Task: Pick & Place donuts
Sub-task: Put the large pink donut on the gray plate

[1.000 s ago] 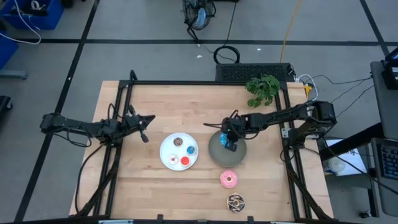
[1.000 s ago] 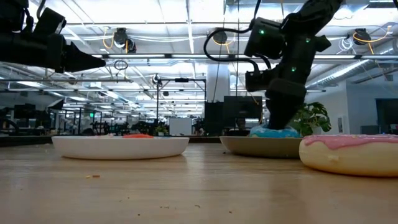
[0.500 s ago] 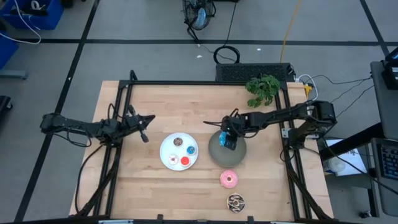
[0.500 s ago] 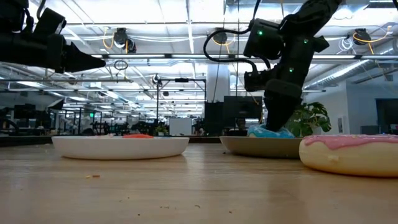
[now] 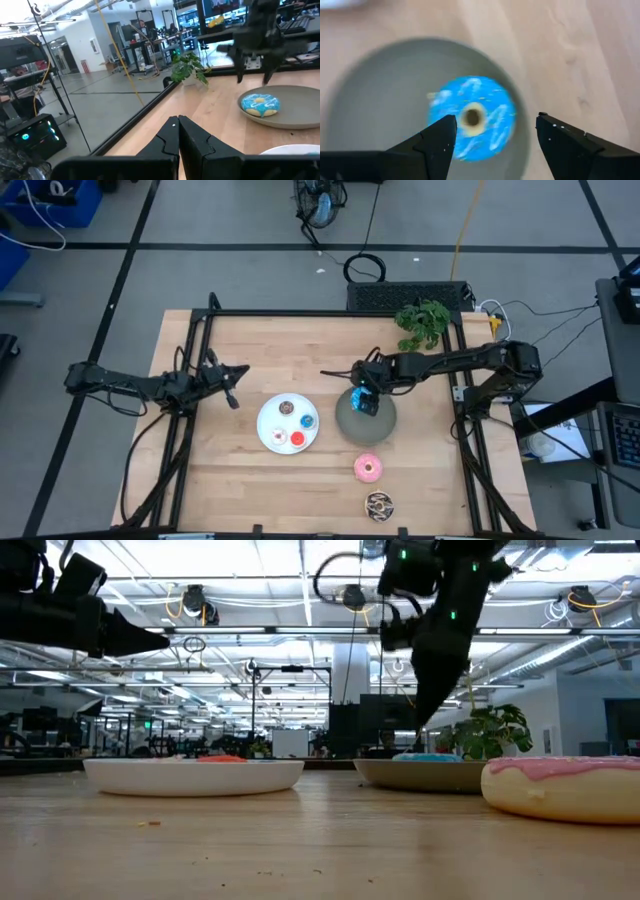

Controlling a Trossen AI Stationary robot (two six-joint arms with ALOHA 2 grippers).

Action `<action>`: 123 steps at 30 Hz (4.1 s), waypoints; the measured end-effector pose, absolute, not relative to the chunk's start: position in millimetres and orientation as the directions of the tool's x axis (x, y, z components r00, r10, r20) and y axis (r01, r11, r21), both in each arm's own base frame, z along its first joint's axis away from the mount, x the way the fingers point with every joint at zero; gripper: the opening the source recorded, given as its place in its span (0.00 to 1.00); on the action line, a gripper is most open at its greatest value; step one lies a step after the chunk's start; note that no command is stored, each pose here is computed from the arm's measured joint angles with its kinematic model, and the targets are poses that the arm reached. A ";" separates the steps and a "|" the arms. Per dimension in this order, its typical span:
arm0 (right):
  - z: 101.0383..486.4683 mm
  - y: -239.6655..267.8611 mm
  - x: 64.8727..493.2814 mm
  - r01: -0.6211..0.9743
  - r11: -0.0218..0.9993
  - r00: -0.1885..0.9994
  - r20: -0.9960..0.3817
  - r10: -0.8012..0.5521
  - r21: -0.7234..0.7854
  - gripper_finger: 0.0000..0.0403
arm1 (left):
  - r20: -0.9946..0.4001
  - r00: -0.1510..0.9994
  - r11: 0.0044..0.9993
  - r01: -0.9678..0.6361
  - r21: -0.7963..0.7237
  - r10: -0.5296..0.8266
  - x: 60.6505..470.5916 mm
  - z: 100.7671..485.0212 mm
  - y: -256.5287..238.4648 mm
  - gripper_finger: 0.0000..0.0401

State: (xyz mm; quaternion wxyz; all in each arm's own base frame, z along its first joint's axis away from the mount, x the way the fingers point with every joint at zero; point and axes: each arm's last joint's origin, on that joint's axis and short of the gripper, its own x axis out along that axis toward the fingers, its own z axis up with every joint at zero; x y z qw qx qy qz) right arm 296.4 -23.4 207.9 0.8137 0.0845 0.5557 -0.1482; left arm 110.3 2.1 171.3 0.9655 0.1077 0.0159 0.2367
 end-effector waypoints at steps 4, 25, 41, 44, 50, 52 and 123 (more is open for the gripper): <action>231.8 3.1 303.9 0.258 0.966 0.395 -0.916 -0.070 0.037 0.63 | 0.005 0.888 0.864 -0.450 0.225 0.460 110.3 169.7 2.1 0.02; 220.7 210.1 283.1 0.072 0.996 0.237 -0.971 0.028 0.047 0.61 | 0.014 0.887 0.874 -0.457 0.166 0.461 110.3 170.6 2.1 0.02; 167.3 247.2 281.9 -0.058 0.998 0.166 -0.986 0.014 0.004 0.61 | 0.000 0.887 0.873 -0.455 0.175 0.462 110.3 169.2 2.1 0.02; 172.1 246.1 279.5 -0.045 0.999 0.170 -0.985 0.008 0.000 0.61 | 0.000 0.887 0.873 -0.455 0.174 0.462 110.3 169.2 2.1 0.02; 187.5 240.9 278.3 -0.047 0.999 0.231 -0.973 -0.012 -0.023 0.61 | 0.001 0.887 0.874 -0.455 0.172 0.462 110.3 169.1 2.1 0.02; 192.6 237.5 279.6 -0.048 0.997 0.269 -0.963 -0.038 -0.053 0.60 | 0.000 0.887 0.873 -0.455 0.172 0.462 110.3 169.1 2.1 0.02; 160.3 66.1 274.7 0.154 0.988 0.064 -0.997 -0.034 -0.024 0.05 | -0.018 0.887 0.874 -0.452 0.178 0.462 110.3 167.1 2.1 0.02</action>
